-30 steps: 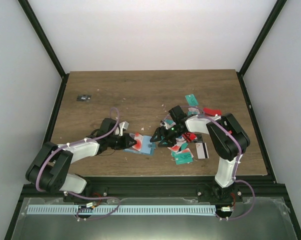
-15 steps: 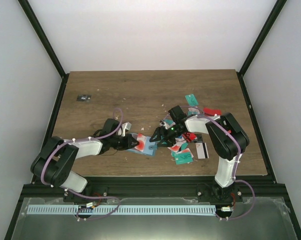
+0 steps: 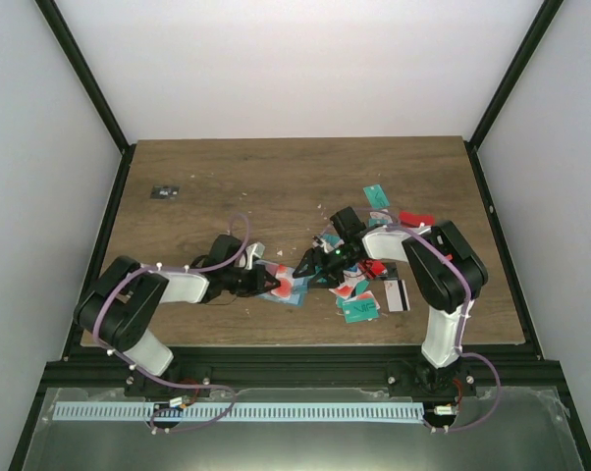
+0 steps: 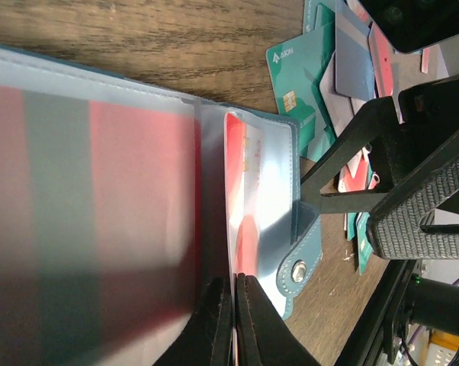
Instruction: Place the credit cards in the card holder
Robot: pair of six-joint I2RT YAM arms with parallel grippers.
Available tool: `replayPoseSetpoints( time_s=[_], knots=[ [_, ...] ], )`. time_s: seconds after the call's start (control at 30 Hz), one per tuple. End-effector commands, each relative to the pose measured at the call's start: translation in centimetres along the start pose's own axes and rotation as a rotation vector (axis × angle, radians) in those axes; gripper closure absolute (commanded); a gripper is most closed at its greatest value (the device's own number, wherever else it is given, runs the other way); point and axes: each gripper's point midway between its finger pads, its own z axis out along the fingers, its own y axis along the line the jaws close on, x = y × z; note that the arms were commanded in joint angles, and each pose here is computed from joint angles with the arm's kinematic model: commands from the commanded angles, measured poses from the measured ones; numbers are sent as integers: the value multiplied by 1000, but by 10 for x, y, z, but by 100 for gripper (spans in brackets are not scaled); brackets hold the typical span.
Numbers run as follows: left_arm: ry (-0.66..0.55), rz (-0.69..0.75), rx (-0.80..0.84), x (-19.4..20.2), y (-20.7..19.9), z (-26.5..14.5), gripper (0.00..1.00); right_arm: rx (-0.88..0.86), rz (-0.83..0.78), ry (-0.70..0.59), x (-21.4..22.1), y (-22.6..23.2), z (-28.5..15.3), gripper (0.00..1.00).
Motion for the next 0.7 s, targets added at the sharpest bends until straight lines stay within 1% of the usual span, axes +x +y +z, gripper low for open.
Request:
replayPoseSetpoints(
  time_s=[0.0, 0.13, 0.27, 0.37, 0.43, 0.53, 0.67],
  knots=[
    [33, 2, 19, 5, -4, 8, 96, 55, 11, -8, -6, -14, 13, 34],
    [67, 2, 15, 7, -6, 19, 96, 55, 12, -7, -8, -14, 14, 35],
    [96, -9, -5, 13, -5, 22, 89, 55, 12, -10, -10, -14, 15, 35],
    [136, -21, -28, 19, -4, 20, 77, 54, 10, -14, -12, -13, 14, 35],
    [136, -24, -65, 18, -5, 13, 71, 57, 6, -17, -12, -12, 13, 35],
    [126, -2, -78, 11, -21, 0, 58, 69, -6, -26, -12, -11, 11, 35],
    [122, 30, -115, 3, -37, -18, 43, 98, -46, -31, -12, -8, 5, 34]
  ],
)
